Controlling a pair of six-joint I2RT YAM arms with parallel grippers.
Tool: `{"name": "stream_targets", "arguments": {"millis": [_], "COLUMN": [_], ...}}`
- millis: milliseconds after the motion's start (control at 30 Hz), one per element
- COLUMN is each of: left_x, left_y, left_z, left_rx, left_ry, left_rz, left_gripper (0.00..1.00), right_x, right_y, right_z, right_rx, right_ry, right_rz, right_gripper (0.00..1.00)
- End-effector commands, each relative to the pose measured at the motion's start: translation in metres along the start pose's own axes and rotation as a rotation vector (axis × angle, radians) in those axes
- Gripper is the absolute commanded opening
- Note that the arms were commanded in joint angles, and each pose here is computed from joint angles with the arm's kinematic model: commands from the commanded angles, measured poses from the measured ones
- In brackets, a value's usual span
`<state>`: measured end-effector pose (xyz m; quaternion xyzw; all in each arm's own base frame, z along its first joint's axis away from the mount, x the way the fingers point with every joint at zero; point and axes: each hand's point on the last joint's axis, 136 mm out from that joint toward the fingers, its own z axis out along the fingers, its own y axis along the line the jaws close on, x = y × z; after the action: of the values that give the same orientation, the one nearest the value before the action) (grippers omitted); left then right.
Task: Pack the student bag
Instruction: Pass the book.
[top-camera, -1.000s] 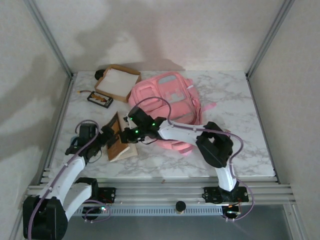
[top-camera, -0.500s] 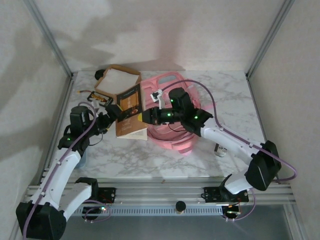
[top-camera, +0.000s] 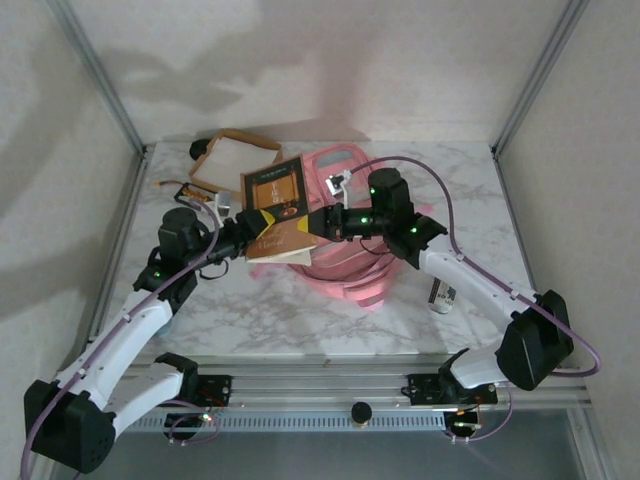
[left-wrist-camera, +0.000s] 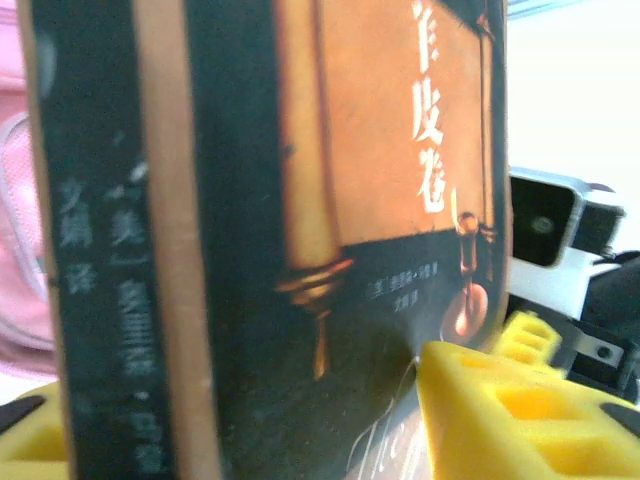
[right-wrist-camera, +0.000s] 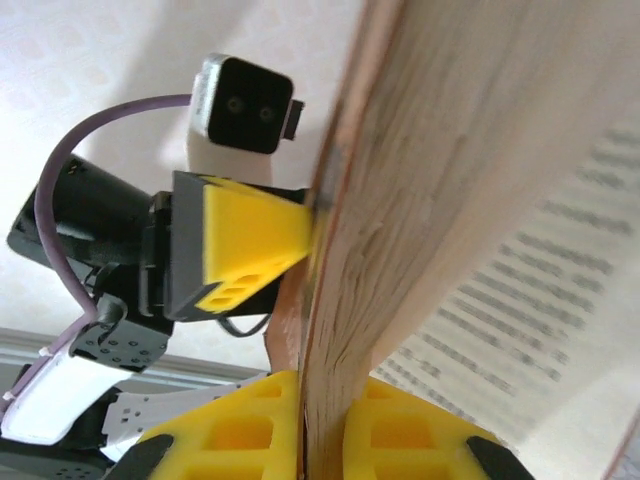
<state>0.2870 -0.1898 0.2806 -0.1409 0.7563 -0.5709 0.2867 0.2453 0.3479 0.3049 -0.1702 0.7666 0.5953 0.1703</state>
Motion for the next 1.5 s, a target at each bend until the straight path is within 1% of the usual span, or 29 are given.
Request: {"name": "stream_targets", "arguments": {"millis": [0,67,100,133,167,200,233,267,333,367,400,433,600,700,800,833,867,900,1000,1033,1067,1167,1200,1267,1300,1333,1367,1400,1467], "left_x": [0.004,0.003,0.004,0.003,0.003,0.002,0.002,0.001,0.002,0.003,0.005,0.008,0.015,0.018,0.018,0.016,0.016,0.016,0.015,0.014,0.013,0.011,0.011,0.011,0.011,0.010,0.008,0.001,-0.007], "left_y": [-0.048,-0.047,-0.047,-0.047,-0.048,-0.051,-0.055,-0.059,-0.069,-0.077,-0.082,-0.087,-0.101,-0.100,-0.090,-0.083,-0.080,-0.077,-0.061,-0.055,-0.051,-0.040,-0.036,-0.033,-0.035,-0.038,-0.036,-0.032,-0.017], "left_z": [-0.003,-0.002,-0.002,-0.001,0.000,0.000,0.000,0.000,0.001,0.002,0.004,0.006,0.021,0.033,0.045,0.049,0.053,0.055,0.063,0.065,0.068,0.074,0.076,0.079,0.080,0.080,0.079,0.079,0.077], "left_rx": [0.150,0.147,0.148,0.148,0.153,0.163,0.179,0.191,0.222,0.252,0.265,0.279,0.313,0.307,0.270,0.238,0.219,0.202,0.120,0.098,0.082,0.036,0.013,-0.009,-0.008,-0.005,-0.024,-0.077,-0.212], "left_ry": [0.024,0.023,0.024,0.025,0.024,0.024,0.023,0.022,0.032,0.039,0.049,0.062,0.084,0.098,0.100,0.096,0.093,0.090,0.084,0.081,0.082,0.079,0.078,0.087,0.091,0.093,0.090,0.068,0.050], "left_rz": [0.069,0.066,0.065,0.060,0.057,0.056,0.058,0.059,0.065,0.076,0.080,0.088,0.107,0.107,0.102,0.104,0.113,0.126,0.146,0.147,0.147,0.158,0.165,0.196,0.209,0.241,0.285,0.351,0.482], "left_gripper": [0.35,0.23,0.17,0.11,0.05,0.00,0.00,0.00,0.00,0.00,0.00,0.00,0.00,0.00,0.00,0.00,0.00,0.00,0.00,0.00,0.00,0.00,0.05,0.25,0.37,0.52,0.60,0.64,0.66], "right_x": [0.005,0.003,0.003,0.003,0.003,0.004,0.002,0.000,-0.003,-0.005,-0.006,-0.006,0.003,0.003,-0.002,-0.003,-0.005,-0.006,-0.011,-0.013,-0.015,-0.019,-0.020,-0.023,-0.025,-0.028,-0.030,-0.033,-0.035], "right_y": [-0.001,-0.013,-0.013,-0.014,-0.013,-0.014,-0.014,-0.017,-0.017,-0.018,-0.018,-0.019,-0.017,-0.011,0.010,0.019,0.022,0.024,0.015,0.010,0.007,0.002,0.000,-0.004,-0.008,-0.012,-0.018,-0.024,-0.042], "right_z": [-0.004,-0.008,-0.010,-0.012,-0.013,-0.014,-0.018,-0.023,-0.035,-0.041,-0.045,-0.046,-0.038,-0.040,-0.048,-0.053,-0.056,-0.059,-0.068,-0.071,-0.073,-0.075,-0.076,-0.080,-0.084,-0.089,-0.096,-0.104,-0.126], "right_rx": [-0.004,0.035,0.035,0.035,0.034,0.037,0.042,0.051,0.043,0.035,0.026,0.021,-0.059,-0.078,-0.122,-0.140,-0.147,-0.142,-0.079,-0.047,-0.026,0.023,0.038,0.077,0.107,0.144,0.180,0.218,0.312], "right_ry": [0.042,0.033,0.026,0.022,0.020,0.019,0.009,-0.007,-0.035,-0.050,-0.060,-0.062,-0.020,-0.026,-0.045,-0.061,-0.073,-0.086,-0.125,-0.139,-0.153,-0.172,-0.176,-0.192,-0.203,-0.217,-0.233,-0.254,-0.302], "right_rz": [-0.056,-0.042,-0.043,-0.044,-0.045,-0.043,-0.040,-0.032,-0.018,-0.003,0.011,0.023,0.104,0.099,0.052,0.036,0.031,0.033,0.028,0.028,0.021,0.001,0.000,-0.010,-0.010,-0.012,-0.009,-0.002,0.036], "right_gripper": [0.00,0.03,0.06,0.17,0.24,0.26,0.33,0.47,0.66,0.80,0.92,0.98,0.99,0.99,0.98,0.94,0.87,0.76,0.50,0.38,0.28,0.12,0.06,0.01,0.00,0.00,0.00,0.00,0.00]}}
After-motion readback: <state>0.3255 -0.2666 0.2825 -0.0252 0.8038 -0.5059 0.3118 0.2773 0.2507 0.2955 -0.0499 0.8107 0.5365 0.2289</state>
